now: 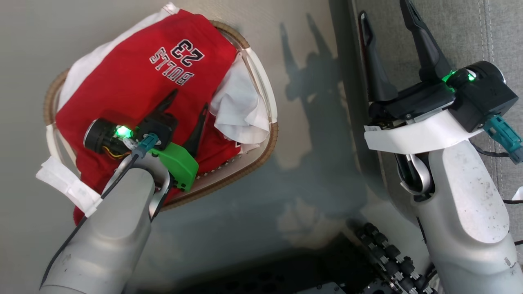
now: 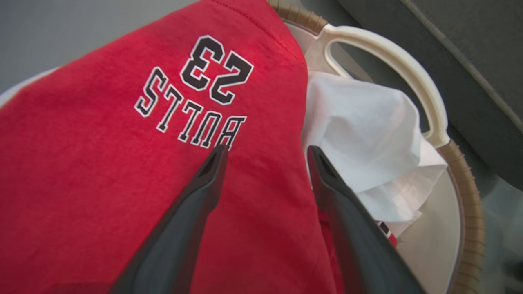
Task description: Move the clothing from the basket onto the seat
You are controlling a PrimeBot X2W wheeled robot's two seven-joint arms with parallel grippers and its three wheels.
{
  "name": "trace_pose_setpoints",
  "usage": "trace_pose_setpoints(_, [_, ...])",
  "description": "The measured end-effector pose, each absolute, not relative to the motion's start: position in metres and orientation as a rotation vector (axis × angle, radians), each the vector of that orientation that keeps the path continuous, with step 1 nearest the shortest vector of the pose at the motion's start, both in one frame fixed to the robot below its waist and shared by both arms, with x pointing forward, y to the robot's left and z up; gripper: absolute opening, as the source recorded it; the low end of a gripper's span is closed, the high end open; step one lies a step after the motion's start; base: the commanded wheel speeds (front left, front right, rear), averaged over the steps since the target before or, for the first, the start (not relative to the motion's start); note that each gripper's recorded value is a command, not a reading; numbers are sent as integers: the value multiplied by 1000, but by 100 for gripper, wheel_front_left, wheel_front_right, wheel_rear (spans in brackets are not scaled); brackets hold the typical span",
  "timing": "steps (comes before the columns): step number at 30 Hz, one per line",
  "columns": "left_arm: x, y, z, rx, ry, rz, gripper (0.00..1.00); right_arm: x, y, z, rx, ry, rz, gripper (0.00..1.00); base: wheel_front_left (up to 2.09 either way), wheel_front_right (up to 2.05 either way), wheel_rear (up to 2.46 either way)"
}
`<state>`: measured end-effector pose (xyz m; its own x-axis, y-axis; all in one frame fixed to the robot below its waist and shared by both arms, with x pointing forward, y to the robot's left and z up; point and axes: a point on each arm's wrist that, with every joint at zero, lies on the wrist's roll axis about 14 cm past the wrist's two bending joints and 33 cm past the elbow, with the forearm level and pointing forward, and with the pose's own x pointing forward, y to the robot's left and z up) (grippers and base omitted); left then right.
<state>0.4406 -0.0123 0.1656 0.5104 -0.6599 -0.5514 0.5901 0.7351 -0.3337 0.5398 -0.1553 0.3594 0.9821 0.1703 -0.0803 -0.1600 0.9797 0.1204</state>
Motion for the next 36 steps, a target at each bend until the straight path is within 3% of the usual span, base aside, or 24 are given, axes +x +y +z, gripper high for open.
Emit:
trace_pose_setpoints(14, [401,-24,112,-42,851,-874,100,536,-168,327,106,156,139,100,0,0,0])
trace_pose_setpoints(24, [417,1,100,22,860,-762,100,536,-168,323,114,163,135,100,0,0,0])
trace_pose_setpoints(26, [422,3,103,24,850,-750,0,536,-168,326,114,161,135,100,0,0,0])
trace_pose_setpoints(36, [427,11,140,-6,812,-674,0,534,-168,364,102,106,138,100,0,0,0])
